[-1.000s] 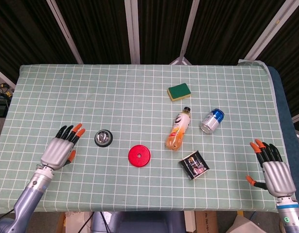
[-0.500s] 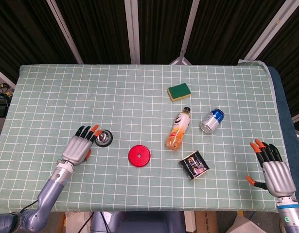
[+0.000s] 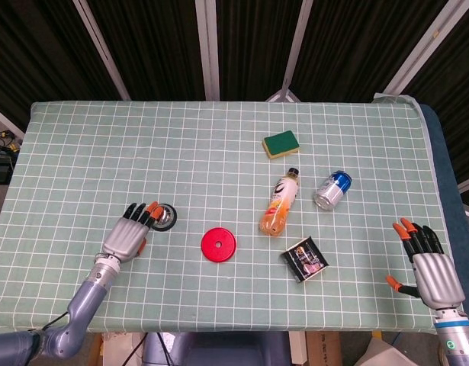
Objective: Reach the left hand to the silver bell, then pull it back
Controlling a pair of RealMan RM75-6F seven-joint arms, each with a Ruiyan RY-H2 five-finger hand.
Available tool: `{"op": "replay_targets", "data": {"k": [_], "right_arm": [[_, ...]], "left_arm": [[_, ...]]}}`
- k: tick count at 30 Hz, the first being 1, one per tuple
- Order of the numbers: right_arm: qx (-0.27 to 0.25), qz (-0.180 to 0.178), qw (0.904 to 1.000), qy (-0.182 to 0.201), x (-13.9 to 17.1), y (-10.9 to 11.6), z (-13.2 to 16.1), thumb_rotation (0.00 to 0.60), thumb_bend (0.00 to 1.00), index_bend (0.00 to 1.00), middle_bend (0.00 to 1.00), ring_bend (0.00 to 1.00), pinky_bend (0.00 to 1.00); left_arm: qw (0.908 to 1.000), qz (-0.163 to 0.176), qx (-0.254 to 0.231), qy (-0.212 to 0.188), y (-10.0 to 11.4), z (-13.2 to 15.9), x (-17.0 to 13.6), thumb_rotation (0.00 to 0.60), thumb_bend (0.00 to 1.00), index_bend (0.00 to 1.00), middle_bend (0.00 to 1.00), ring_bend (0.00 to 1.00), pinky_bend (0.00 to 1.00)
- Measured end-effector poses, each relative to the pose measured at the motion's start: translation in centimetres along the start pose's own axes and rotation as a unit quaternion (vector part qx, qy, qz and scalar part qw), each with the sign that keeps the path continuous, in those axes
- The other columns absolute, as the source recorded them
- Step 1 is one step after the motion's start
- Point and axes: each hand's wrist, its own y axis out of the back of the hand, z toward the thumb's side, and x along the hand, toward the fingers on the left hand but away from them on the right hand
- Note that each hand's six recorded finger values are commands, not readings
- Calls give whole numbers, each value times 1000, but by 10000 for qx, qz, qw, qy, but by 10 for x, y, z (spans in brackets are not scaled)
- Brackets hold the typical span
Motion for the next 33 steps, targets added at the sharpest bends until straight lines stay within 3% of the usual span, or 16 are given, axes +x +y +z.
{"op": "replay_targets", "data": {"k": [5, 12, 17, 20, 27, 33], "right_arm": [[-2, -9, 10000, 1, 0, 0, 0, 600, 220, 0, 0, 0, 0], [32, -53, 10000, 23, 0, 2, 0, 600, 220, 0, 0, 0, 0], [50, -73, 10000, 44, 0, 3, -1, 600, 220, 0, 0, 0, 0], [85, -75, 9999, 67, 1, 3, 0, 600, 220, 0, 0, 0, 0], [175, -89, 9998, 107, 2, 1, 2, 600, 220, 0, 0, 0, 0], [211, -89, 9997, 104, 2, -1, 3, 600, 219, 0, 0, 0, 0]], "left_arm": [[9992, 345, -178, -43, 20, 3, 3, 600, 663, 0, 0, 0, 0], [9927, 1050, -543, -252, 70, 13, -4, 600, 241, 0, 0, 0, 0], [9880, 1387, -660, -160, 91, 0, -28, 600, 181, 0, 0, 0, 0], [9866, 1476, -696, 80, 89, -20, -53, 600, 176, 0, 0, 0, 0], [9815, 1518, -932, 708, 57, -73, -123, 600, 131, 0, 0, 0, 0], [9779, 1689, -896, 849, 38, -103, -160, 600, 131, 0, 0, 0, 0]]}}
